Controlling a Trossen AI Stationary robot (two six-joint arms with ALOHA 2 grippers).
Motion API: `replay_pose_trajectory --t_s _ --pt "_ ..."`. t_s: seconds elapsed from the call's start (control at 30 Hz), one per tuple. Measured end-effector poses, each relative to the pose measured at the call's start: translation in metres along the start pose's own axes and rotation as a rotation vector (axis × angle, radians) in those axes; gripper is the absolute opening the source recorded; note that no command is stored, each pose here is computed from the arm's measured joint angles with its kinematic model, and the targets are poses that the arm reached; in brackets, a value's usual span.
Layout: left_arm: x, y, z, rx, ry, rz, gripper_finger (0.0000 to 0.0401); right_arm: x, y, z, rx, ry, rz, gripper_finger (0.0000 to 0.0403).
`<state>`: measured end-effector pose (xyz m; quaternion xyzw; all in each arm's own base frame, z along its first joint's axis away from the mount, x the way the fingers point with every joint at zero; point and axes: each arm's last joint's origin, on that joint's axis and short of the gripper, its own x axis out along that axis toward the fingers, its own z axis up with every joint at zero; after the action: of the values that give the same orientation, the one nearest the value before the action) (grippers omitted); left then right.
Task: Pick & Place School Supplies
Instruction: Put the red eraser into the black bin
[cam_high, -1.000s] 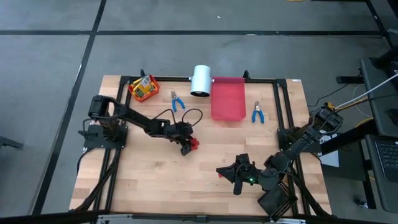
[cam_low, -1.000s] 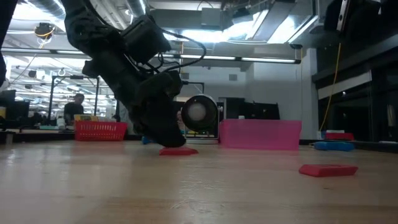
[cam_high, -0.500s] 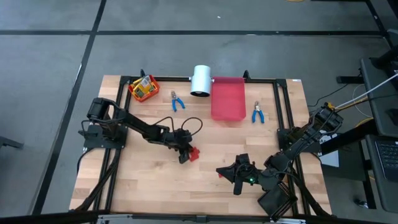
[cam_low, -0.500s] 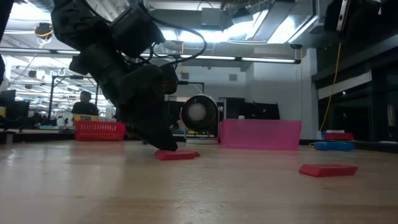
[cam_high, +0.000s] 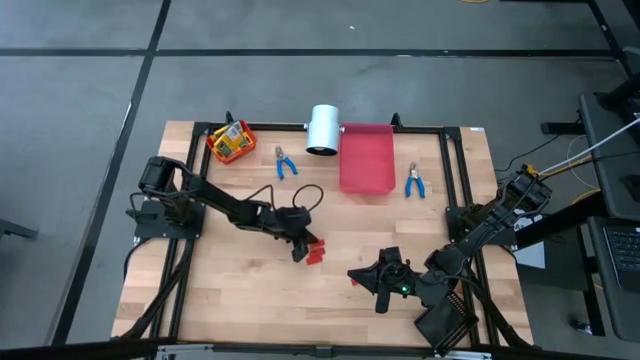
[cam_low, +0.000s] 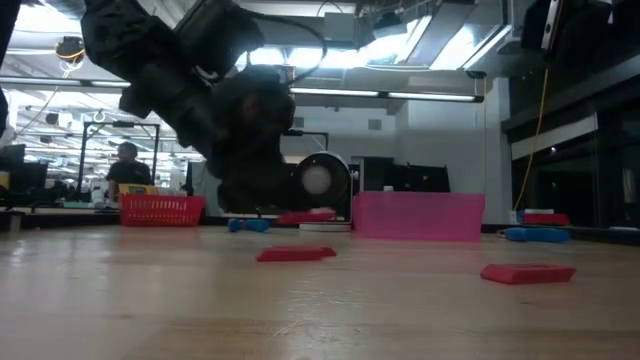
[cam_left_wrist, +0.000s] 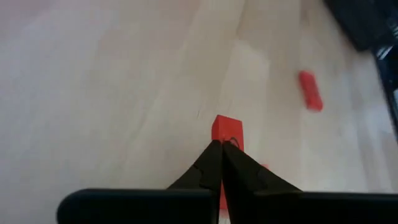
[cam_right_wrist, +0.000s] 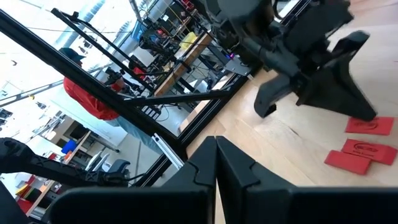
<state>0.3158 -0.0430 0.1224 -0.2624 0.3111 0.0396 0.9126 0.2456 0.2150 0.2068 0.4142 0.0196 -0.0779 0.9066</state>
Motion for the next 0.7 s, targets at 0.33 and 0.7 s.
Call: replay_pose_trajectory --t_s 0.33,0.7 --pt "-0.015 -0.015 0.014 0.004 -0.082 -0.083 0.0001 0.005 -0.002 0.004 -0.021 -0.021 -0.012 0.0006" --pt "-0.037 -0.02 0.043 -0.017 -0.267 -0.123 0.0001 0.004 -0.006 0.008 -0.05 -0.067 -0.084 0.0006"
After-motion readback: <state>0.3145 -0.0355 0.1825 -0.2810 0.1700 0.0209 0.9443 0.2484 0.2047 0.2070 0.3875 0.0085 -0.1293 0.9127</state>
